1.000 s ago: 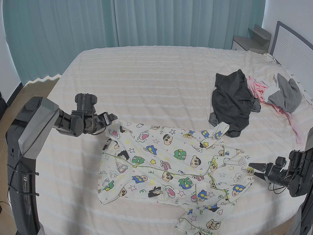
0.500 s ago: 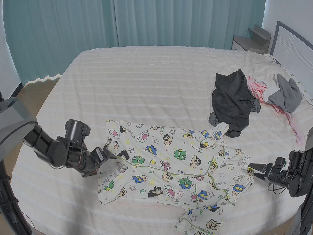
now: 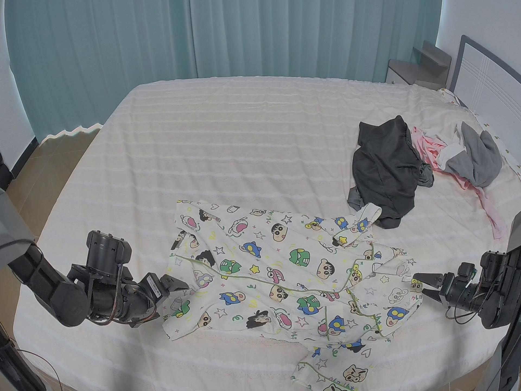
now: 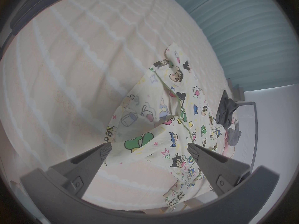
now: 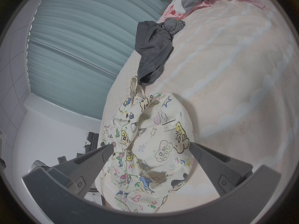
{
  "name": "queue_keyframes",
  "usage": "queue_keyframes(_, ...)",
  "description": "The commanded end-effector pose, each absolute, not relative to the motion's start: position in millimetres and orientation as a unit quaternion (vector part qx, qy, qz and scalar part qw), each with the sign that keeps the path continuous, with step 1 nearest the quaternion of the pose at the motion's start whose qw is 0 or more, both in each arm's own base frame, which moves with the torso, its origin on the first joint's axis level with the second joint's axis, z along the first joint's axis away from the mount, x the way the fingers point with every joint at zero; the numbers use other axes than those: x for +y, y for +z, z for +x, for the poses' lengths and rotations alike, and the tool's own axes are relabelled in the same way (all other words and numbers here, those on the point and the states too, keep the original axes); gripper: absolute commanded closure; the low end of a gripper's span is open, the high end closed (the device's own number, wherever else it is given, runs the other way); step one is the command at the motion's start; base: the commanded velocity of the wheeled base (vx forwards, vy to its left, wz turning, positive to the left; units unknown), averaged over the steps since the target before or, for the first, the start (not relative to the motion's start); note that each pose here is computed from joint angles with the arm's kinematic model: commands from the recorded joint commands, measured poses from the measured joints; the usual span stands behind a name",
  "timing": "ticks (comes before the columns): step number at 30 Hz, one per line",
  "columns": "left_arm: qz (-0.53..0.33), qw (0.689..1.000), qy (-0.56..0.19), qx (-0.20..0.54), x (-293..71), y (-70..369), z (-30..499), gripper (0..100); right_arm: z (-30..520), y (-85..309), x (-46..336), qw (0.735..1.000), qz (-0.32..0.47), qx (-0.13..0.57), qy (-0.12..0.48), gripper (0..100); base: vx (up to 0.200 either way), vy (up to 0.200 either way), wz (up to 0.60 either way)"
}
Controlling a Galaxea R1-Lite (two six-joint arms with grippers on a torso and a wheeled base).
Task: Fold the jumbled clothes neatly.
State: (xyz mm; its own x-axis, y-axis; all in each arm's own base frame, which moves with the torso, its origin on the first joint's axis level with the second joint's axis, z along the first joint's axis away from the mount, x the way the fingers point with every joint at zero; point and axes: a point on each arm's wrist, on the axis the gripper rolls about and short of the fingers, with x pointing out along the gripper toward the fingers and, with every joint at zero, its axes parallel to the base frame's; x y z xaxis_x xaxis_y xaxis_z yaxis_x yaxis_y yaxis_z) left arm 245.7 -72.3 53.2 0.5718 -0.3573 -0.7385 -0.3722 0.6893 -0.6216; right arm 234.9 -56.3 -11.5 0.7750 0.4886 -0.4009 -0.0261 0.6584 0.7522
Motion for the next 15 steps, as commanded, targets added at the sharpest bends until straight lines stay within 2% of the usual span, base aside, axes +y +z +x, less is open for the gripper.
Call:
queue_keyframes(1,-0.378,0.79,0.029,0.482,-74,25,239,0,235,-10,-56,0.862,0.382,0.296,0.152,0,0.0,0.0,0.0)
queue_keyframes(5,-0.363,0.799,0.05,0.476,-77,14,242,0,235,-10,-56,0.863,0.382,0.295,0.152,0,0.0,0.0,0.0)
queue_keyframes(15,-0.356,0.802,0.045,0.477,-82,12,241,0,235,-10,-56,0.862,0.382,0.295,0.152,0,0.0,0.0,0.0)
